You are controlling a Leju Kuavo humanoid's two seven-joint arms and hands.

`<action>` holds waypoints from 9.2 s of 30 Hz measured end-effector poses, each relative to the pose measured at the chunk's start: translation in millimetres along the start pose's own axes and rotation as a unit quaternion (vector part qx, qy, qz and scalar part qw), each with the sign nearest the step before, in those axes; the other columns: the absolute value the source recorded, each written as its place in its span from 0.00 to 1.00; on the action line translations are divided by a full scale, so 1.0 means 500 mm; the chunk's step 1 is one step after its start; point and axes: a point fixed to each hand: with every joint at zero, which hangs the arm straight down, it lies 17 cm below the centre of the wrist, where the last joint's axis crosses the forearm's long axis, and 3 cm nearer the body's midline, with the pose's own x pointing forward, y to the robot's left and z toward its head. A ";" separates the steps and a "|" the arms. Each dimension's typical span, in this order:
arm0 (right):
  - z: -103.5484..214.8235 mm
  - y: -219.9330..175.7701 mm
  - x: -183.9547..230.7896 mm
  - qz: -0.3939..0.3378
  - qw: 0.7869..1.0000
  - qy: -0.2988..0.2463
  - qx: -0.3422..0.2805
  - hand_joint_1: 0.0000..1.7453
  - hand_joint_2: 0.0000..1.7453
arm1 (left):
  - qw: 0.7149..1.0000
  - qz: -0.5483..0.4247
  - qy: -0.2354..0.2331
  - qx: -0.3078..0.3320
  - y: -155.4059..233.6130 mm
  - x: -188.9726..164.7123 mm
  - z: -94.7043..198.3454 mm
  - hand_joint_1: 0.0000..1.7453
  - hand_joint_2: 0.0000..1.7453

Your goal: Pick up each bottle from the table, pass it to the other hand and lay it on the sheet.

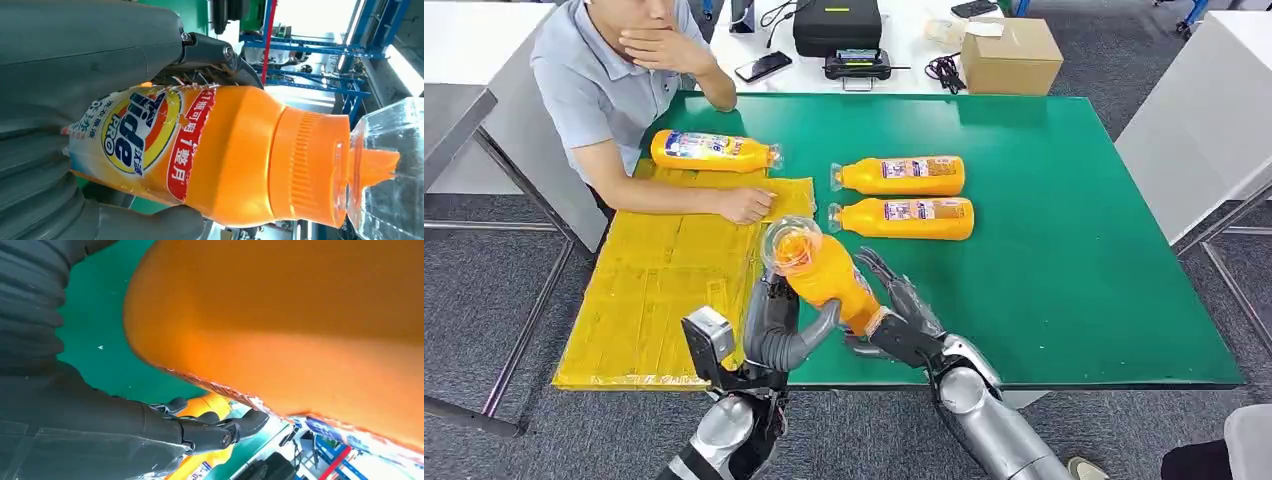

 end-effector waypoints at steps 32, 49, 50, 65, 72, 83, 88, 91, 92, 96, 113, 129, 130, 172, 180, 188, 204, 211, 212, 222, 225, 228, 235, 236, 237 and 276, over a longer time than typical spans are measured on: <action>0.014 -0.073 0.005 0.025 0.998 -0.008 -0.059 0.00 1.00 | 0.873 -0.472 -0.125 0.016 0.071 0.035 -0.025 1.00 1.00; 0.016 -0.084 0.021 0.017 0.998 -0.020 -0.065 0.00 1.00 | 0.737 -0.668 -0.096 0.038 0.192 0.018 -0.063 1.00 1.00; 0.015 -0.084 0.023 0.017 0.998 -0.022 -0.064 0.00 1.00 | 0.735 -0.671 -0.086 0.044 0.206 0.014 -0.069 1.00 1.00; 0.000 -0.089 0.044 0.001 0.997 -0.040 -0.067 0.00 1.00 | 0.708 -0.703 -0.047 0.042 0.307 -0.027 -0.086 1.00 1.00; 0.001 -0.089 0.045 -0.003 0.997 -0.041 -0.066 0.00 1.00 | 0.716 -0.697 -0.029 0.020 0.318 -0.069 -0.075 1.00 1.00; -0.003 -0.085 0.047 -0.006 0.997 -0.045 -0.057 0.00 1.00 | 0.697 -0.716 0.043 -0.016 0.353 -0.167 -0.053 0.91 1.00; -0.006 -0.084 0.047 -0.008 0.997 -0.045 -0.056 0.00 1.00 | 0.687 -0.723 0.071 -0.010 0.386 -0.182 -0.051 0.87 1.00; -0.007 -0.085 0.048 -0.007 0.997 -0.046 -0.057 0.00 1.00 | 0.678 -0.730 0.082 -0.015 0.398 -0.193 -0.052 0.87 1.00; -0.008 -0.086 0.049 -0.007 0.997 -0.046 -0.057 0.00 1.00 | 0.676 -0.732 0.083 -0.018 0.398 -0.195 -0.052 0.87 1.00; -0.010 -0.087 0.049 -0.006 0.997 -0.046 -0.057 0.00 1.00 | 0.671 -0.736 0.087 -0.028 0.400 -0.205 -0.051 0.76 1.00; -0.015 -0.091 0.051 -0.004 0.997 -0.048 -0.056 0.00 1.00 | 0.682 -0.714 0.146 -0.060 0.418 -0.260 -0.032 0.07 1.00; -0.015 -0.091 0.051 -0.004 0.997 -0.048 -0.056 0.00 1.00 | 0.681 -0.714 0.149 -0.062 0.420 -0.264 -0.031 0.07 1.00; -0.015 -0.091 0.051 -0.004 0.997 -0.048 -0.056 0.00 1.00 | 0.681 -0.714 0.149 -0.062 0.420 -0.264 -0.031 0.07 1.00; -0.016 -0.092 0.051 -0.004 0.997 -0.049 -0.056 0.00 1.00 | 0.681 -0.714 0.150 -0.063 0.422 -0.264 -0.031 0.07 1.00; -0.016 -0.092 0.051 -0.004 0.997 -0.049 -0.056 0.00 1.00 | 0.681 -0.714 0.150 -0.062 0.422 -0.264 -0.031 0.00 1.00; -0.011 -0.065 0.040 -0.013 0.997 -0.051 -0.049 0.00 1.00 | 0.779 -0.569 -0.239 0.112 0.263 0.194 -0.113 0.00 1.00; -0.012 -0.050 0.034 -0.014 0.998 -0.048 -0.040 0.00 1.00 | 0.722 -0.574 -0.324 0.209 0.298 0.404 -0.057 0.00 1.00; -0.012 -0.049 0.034 -0.014 0.998 -0.048 -0.039 0.00 1.00 | 0.718 -0.575 -0.326 0.216 0.304 0.415 -0.053 0.00 1.00; -0.012 -0.048 0.034 -0.014 0.998 -0.048 -0.039 0.00 1.00 | 0.718 -0.575 -0.326 0.217 0.305 0.415 -0.053 0.00 1.00; -0.012 -0.044 0.035 -0.015 0.998 -0.048 -0.036 0.00 1.00 | 0.717 -0.577 -0.324 0.219 0.311 0.415 -0.051 0.00 1.00; -0.002 -0.058 0.003 0.050 0.997 -0.016 -0.051 0.00 1.00 | 0.778 -0.523 -0.278 0.208 0.322 0.369 -0.070 0.00 1.00; 0.066 -0.135 -0.022 0.226 0.964 0.008 -0.141 0.00 1.00 | 0.924 -0.282 -0.146 0.214 0.302 0.195 -0.067 0.00 1.00; 0.136 -0.162 -0.066 0.308 0.940 0.048 -0.140 0.00 1.00 | 0.975 -0.154 -0.070 0.143 0.144 0.068 -0.047 0.00 1.00; 0.139 -0.164 -0.071 0.323 0.935 0.054 -0.135 0.00 1.00 | 0.975 -0.163 -0.072 0.130 0.128 0.066 -0.044 0.00 1.00; 0.144 -0.167 -0.080 0.342 0.929 0.060 -0.127 0.00 1.00 | 0.976 -0.170 -0.070 0.118 0.113 0.061 -0.039 0.00 1.00; 0.227 -0.223 -0.236 0.404 0.898 0.168 -0.049 0.00 1.00 | 0.978 -0.199 -0.062 0.016 -0.004 0.022 0.009 0.00 1.00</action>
